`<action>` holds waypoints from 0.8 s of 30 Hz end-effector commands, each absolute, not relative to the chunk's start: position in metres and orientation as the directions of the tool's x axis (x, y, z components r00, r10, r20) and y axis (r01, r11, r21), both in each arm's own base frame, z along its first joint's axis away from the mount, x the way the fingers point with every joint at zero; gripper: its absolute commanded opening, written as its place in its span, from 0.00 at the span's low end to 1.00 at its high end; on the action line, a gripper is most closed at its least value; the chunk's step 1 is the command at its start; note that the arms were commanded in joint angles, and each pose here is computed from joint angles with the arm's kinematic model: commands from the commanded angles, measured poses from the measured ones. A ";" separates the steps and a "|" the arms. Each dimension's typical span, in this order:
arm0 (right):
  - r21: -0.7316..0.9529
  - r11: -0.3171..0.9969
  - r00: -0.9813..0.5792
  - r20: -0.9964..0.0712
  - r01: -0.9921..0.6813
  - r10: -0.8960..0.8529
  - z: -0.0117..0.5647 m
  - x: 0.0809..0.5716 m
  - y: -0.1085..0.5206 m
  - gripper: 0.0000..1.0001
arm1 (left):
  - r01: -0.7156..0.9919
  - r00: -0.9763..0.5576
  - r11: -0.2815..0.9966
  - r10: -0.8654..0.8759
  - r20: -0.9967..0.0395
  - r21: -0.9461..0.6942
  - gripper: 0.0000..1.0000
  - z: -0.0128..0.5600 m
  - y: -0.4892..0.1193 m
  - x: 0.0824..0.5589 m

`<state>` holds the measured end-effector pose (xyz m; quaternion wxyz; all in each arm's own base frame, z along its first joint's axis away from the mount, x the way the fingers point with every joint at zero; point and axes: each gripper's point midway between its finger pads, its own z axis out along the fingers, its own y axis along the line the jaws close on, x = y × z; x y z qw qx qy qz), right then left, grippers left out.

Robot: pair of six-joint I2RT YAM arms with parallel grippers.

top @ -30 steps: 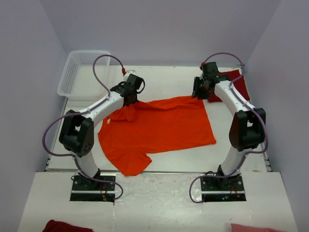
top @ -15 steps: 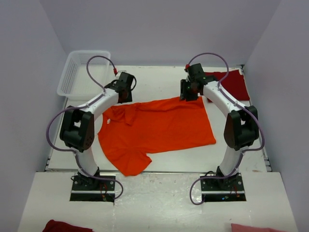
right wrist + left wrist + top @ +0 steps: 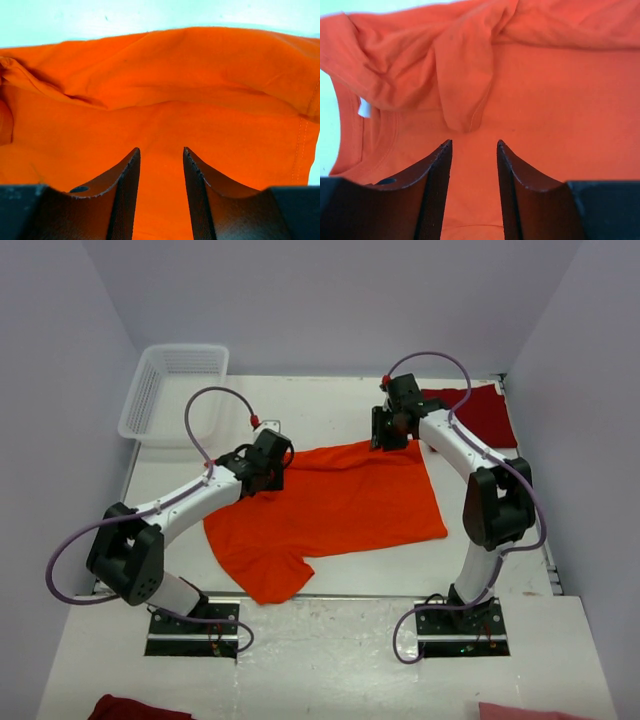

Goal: Fold and stack the t-shirts
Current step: Fold the flattened tshirt in 1/3 of the way

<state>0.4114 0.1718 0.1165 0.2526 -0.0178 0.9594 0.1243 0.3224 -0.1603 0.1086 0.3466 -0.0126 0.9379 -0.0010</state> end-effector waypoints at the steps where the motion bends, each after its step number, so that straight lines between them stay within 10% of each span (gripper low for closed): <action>1: 0.255 0.960 -0.848 -0.528 -0.120 0.034 0.131 0.410 0.177 0.41 | -0.048 -0.783 0.999 -0.045 -0.620 -0.012 0.43 0.086 -0.160 0.313; 17: 0.242 0.963 -0.831 -0.555 -0.121 0.035 0.140 0.400 0.169 0.41 | -0.085 -0.808 0.990 -0.001 -0.589 0.115 0.42 0.040 -0.158 0.334; 24: 0.251 0.960 -0.836 -0.548 -0.127 0.033 0.136 0.399 0.172 0.42 | -0.100 -0.801 0.986 -0.002 -0.598 0.132 0.25 0.036 -0.156 0.346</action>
